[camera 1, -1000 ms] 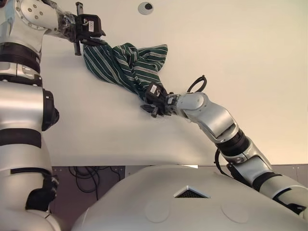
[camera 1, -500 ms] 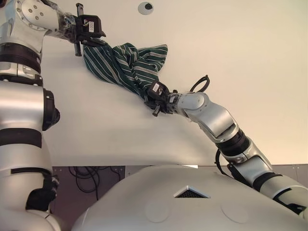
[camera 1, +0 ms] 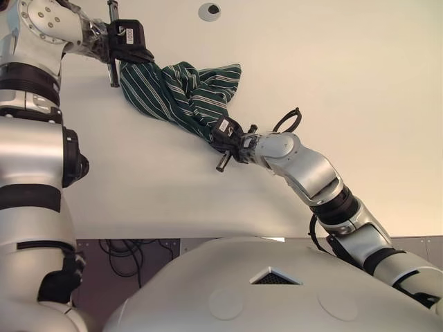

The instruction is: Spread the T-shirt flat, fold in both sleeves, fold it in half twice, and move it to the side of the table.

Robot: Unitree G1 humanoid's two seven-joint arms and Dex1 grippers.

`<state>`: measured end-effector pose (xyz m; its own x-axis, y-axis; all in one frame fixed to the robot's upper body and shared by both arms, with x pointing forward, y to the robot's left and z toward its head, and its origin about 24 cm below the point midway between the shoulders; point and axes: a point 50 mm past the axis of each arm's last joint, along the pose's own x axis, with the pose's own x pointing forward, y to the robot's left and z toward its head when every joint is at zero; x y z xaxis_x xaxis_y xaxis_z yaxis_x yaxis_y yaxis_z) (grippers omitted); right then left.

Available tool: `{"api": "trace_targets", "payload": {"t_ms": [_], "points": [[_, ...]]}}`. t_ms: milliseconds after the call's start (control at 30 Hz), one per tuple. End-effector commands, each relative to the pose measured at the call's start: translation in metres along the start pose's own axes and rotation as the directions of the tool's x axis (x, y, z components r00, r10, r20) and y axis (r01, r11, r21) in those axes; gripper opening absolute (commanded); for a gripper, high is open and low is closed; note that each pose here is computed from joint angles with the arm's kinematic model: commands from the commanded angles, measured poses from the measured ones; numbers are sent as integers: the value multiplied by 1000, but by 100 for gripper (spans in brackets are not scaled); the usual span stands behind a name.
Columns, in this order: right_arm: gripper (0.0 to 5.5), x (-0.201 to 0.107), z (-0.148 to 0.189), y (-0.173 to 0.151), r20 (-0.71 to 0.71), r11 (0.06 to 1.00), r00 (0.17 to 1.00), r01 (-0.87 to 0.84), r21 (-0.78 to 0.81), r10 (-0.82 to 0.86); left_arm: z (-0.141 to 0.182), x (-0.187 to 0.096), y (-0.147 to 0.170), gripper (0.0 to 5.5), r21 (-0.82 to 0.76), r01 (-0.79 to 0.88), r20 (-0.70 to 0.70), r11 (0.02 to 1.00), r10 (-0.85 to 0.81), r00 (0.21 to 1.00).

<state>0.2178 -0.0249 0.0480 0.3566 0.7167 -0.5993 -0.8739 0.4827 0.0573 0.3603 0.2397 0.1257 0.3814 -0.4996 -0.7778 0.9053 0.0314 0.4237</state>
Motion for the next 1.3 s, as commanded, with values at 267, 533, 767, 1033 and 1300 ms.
{"api": "trace_targets", "payload": {"t_ms": [267, 533, 767, 1033, 1300], "points": [[0, 0, 7, 6, 30, 1000, 999, -18, 5, 18, 6, -14, 18, 96, -61, -37, -40, 997, 34, 999], [0, 1, 9, 14, 38, 999, 999, -33, 15, 33, 1, -9, 10, 174, -49, 124, -168, 991, -130, 977], [0, 1, 10, 18, 38, 999, 998, -53, 5, 52, 6, 2, 9, 174, -10, 67, -112, 998, -67, 991], [0, -1, 11, 19, 33, 998, 997, -63, 0, 63, -3, 11, -6, 158, -47, 148, -121, 988, -152, 981], [0, 0, 11, 20, 36, 998, 998, -61, 3, 60, 0, 19, -10, 47, -33, 135, -77, 990, -137, 988]]}}
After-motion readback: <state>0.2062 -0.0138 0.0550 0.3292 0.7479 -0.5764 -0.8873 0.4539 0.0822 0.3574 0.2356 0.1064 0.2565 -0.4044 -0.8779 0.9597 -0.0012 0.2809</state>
